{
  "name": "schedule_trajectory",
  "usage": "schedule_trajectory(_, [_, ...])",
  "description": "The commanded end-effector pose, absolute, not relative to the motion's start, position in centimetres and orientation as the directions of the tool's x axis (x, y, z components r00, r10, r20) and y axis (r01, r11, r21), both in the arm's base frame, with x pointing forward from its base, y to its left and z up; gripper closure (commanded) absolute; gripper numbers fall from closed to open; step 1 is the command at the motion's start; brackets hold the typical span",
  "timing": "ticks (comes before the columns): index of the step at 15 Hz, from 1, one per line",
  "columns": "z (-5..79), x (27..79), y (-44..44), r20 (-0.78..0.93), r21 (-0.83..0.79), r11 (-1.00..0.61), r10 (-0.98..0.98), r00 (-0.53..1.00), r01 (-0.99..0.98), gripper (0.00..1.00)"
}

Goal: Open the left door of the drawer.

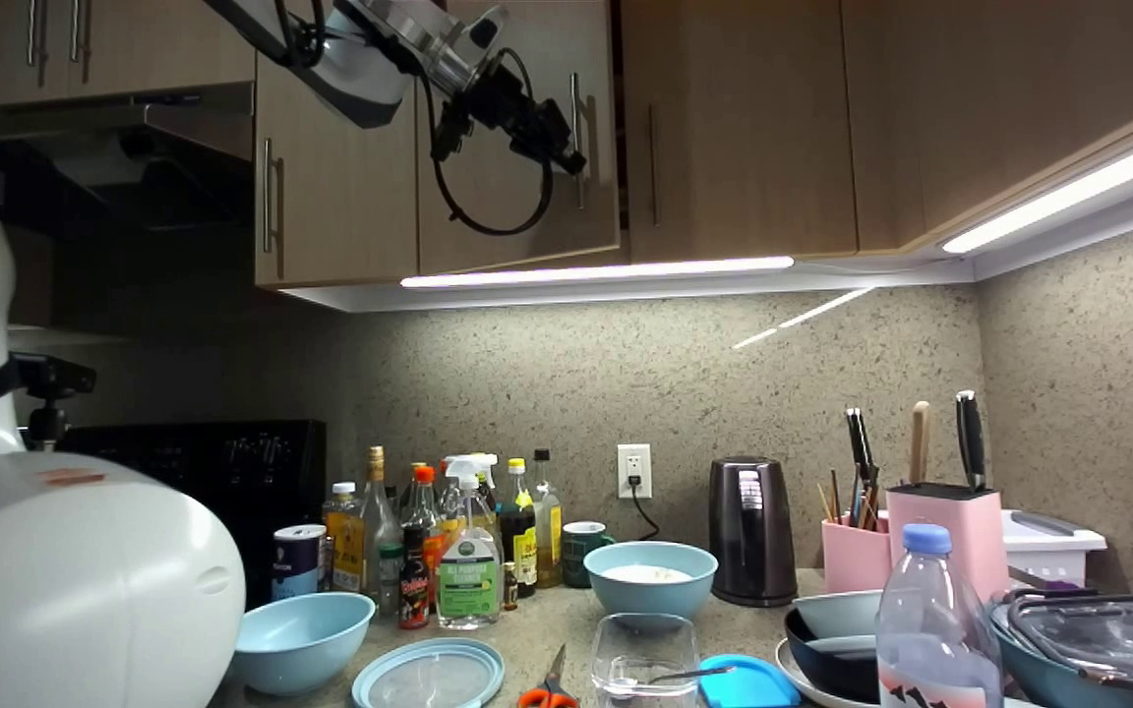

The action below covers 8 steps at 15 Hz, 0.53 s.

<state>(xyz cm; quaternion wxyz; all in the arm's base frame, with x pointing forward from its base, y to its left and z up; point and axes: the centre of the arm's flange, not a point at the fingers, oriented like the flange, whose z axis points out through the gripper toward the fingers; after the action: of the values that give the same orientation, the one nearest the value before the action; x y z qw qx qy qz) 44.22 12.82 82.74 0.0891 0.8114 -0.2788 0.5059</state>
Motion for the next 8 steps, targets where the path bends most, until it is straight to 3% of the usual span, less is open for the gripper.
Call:
schedule_trajectory(1, [80.6, 38.7, 10.5, 0.876, -0.171, -0.782, -0.399, 0.270, -0.599, 0.96])
schedule_trajectory(8, [79.2, 33.6, 10.5, 0.865, -0.246, -0.721, -0.464, 0.188, -0.647, 0.96])
